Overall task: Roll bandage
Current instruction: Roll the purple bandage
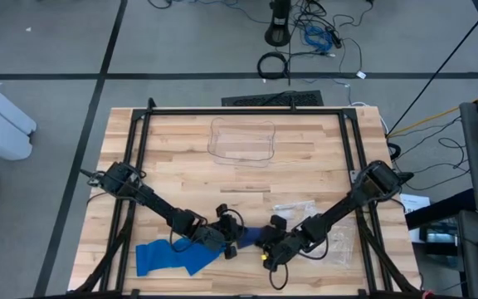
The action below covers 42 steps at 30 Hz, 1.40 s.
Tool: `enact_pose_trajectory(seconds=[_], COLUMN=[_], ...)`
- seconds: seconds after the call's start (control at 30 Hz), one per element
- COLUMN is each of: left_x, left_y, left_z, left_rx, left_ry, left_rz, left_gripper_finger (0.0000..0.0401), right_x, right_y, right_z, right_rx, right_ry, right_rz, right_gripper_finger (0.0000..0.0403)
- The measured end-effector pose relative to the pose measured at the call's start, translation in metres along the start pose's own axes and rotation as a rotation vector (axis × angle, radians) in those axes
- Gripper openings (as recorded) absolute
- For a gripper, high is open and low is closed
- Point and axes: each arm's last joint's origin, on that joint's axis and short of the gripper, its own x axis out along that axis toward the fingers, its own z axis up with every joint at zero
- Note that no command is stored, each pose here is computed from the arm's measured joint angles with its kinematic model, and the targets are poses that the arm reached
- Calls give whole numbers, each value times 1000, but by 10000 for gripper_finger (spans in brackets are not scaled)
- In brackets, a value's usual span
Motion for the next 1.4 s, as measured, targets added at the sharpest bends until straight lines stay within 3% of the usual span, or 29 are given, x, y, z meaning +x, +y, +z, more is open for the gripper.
enact_pose_trajectory(seconds=[0.23,0.47,0.6,0.93,1.03,1.4], left_x=[0,1,2,2,2,2], left_y=[1,5,7,7,7,6], left_z=[-1,-2,-2,-2,-2,-2], left_rx=[-9,-3,-5,-26,-31,-30], left_ry=[9,20,20,17,19,18], left_rz=[7,44,50,48,49,50], left_gripper_finger=[41,41,41,41,41,41], right_x=[-9,-25,-29,-9,-7,-9], right_y=[18,28,30,31,29,32], right_z=[-9,-9,-10,-18,-19,-22], right_rx=[21,-111,-174,-173,-163,-165], right_ry=[34,69,54,-35,-71,-122], right_rz=[14,-218,-265,-291,-321,-344], right_gripper_finger=[0,0,6,112,127,92])
